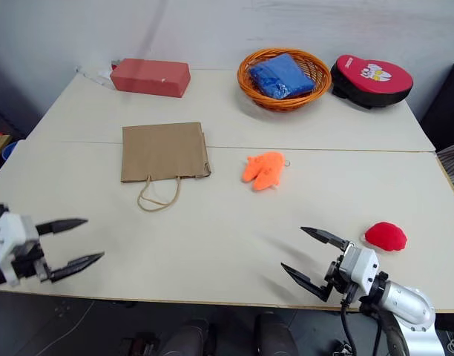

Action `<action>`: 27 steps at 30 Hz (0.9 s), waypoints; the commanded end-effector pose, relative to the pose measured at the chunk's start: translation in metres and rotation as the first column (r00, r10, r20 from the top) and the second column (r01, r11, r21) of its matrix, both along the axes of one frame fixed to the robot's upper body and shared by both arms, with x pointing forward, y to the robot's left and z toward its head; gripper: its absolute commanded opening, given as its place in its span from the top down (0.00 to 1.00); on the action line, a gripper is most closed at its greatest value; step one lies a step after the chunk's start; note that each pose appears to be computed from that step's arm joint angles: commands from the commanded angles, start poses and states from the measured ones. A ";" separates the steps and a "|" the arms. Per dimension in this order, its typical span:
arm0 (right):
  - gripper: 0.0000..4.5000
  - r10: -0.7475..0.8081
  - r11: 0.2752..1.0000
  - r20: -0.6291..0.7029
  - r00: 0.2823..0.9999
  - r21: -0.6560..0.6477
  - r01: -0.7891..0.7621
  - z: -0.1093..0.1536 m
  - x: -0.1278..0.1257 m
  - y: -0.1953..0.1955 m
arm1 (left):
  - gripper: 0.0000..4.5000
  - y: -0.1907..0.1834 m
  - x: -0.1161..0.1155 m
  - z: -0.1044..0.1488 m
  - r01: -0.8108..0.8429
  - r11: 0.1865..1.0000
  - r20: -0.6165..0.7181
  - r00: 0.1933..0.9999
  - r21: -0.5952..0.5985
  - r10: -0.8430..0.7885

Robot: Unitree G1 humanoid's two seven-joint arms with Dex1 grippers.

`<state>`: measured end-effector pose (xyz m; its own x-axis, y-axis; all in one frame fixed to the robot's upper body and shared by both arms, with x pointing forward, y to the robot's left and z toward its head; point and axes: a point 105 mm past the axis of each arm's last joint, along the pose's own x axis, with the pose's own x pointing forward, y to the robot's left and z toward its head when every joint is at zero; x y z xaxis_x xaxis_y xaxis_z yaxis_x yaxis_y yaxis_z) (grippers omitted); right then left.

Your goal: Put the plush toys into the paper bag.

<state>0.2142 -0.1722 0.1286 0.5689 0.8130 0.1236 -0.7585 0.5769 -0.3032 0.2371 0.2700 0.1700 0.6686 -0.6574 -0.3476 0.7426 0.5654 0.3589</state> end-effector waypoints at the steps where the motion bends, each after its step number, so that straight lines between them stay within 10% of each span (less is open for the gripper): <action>1: 0.00 -0.017 0.997 0.055 0.998 0.073 0.013 0.022 0.001 0.008 | 0.01 -0.009 0.018 0.007 0.097 0.988 0.008 0.995 0.124 -0.099; 8: 0.00 -0.022 0.993 0.095 0.995 0.117 0.011 0.038 0.005 0.022 | 0.01 -0.017 0.085 -0.001 0.235 0.868 0.023 0.962 0.437 -0.272; 15: 0.00 -0.073 0.992 0.086 0.994 0.106 0.064 0.037 0.008 0.021 | 0.01 -0.035 0.114 -0.011 0.310 0.819 0.037 0.927 0.483 -0.373; 27: 0.00 -0.129 0.991 -0.002 0.992 0.035 0.129 0.012 0.003 0.015 | 0.76 -0.057 0.129 0.000 0.391 0.835 0.042 0.897 0.387 -0.440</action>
